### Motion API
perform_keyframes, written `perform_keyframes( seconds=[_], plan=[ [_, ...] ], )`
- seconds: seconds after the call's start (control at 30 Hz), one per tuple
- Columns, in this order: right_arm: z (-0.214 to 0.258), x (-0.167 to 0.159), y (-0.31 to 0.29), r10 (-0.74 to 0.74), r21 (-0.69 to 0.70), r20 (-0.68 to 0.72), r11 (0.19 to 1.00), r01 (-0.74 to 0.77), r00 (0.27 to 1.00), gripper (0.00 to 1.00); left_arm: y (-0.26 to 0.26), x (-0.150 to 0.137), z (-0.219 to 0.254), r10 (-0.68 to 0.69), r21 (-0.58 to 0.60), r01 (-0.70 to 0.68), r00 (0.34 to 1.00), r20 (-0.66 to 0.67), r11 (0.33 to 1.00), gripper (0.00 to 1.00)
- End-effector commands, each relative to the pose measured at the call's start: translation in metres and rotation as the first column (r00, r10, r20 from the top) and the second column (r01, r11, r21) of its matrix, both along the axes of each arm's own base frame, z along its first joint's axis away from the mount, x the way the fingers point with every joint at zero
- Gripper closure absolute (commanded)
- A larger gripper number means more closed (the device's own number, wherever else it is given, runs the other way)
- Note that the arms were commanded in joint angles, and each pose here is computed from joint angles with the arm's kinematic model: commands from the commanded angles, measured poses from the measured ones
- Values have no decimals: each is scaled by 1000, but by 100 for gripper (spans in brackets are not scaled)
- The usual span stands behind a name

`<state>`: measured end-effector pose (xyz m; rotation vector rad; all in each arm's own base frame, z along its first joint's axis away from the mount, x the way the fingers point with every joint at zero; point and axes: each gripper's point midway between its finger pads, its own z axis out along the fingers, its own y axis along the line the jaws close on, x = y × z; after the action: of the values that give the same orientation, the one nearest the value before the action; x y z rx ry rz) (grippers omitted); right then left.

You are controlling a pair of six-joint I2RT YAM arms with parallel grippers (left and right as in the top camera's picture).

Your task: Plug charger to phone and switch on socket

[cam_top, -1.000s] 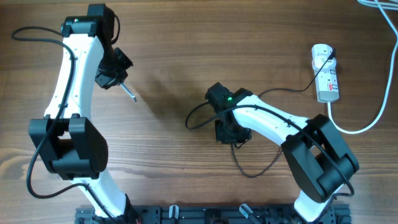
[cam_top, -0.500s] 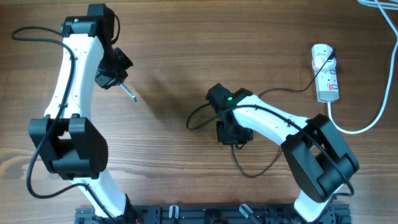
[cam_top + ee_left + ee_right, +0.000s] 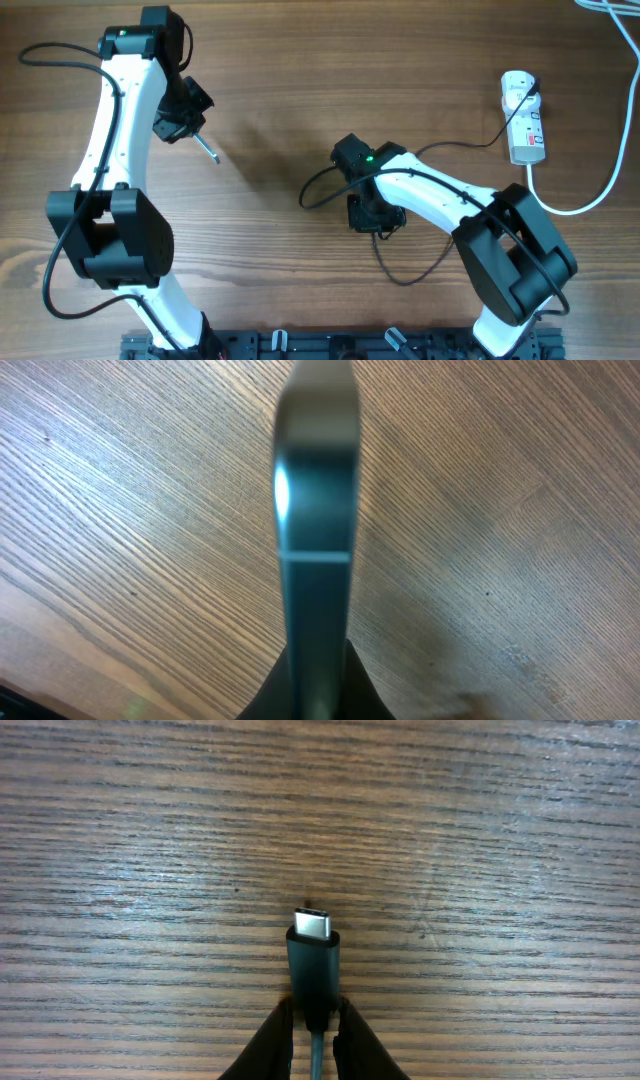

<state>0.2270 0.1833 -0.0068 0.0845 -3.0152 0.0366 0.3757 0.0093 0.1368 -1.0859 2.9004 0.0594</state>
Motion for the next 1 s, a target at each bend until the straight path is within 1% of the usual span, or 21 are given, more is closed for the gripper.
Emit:
perform_keyframes(
  seconds=[0.0,0.13,0.47,0.53,0.63,0.73,0.8,0.93,0.97],
  plan=[
    [-14,-2,-16,-15,-69,-2,997,15,1000,84,0,-3,10,16,-6,-16,1000,24,1000,96],
    [-14,-2,-16,-15,-68,-1,998,15,1000,86,0,-3,10,16,-6,-16,1000,23,1000,96],
    [-15,3,-13,-13,-56,17,998,14,1000,87,0,-3,10,16,-6,-16,1000,23,1000,96],
    [-15,3,-12,-13,-54,19,998,14,1000,90,0,-3,10,16,-6,-16,1000,23,1000,96],
    [-15,3,-12,-13,-53,21,998,14,1000,91,0,-3,10,16,-6,-16,1000,24,1000,96],
    [-15,3,-12,-13,-53,21,999,14,1000,96,0,-3,10,16,-6,-16,1000,24,1000,96],
    [-15,4,-12,-12,-52,21,999,13,1000,96,0,-3,10,16,-6,-16,1000,25,1000,96],
    [-9,7,-6,32,-22,26,999,-31,999,96,-2,-2,10,11,-15,-10,1000,28,1000,96],
    [-7,6,-1,55,9,20,998,-55,998,96,-7,0,10,-23,-43,25,999,36,999,96]
  ],
)
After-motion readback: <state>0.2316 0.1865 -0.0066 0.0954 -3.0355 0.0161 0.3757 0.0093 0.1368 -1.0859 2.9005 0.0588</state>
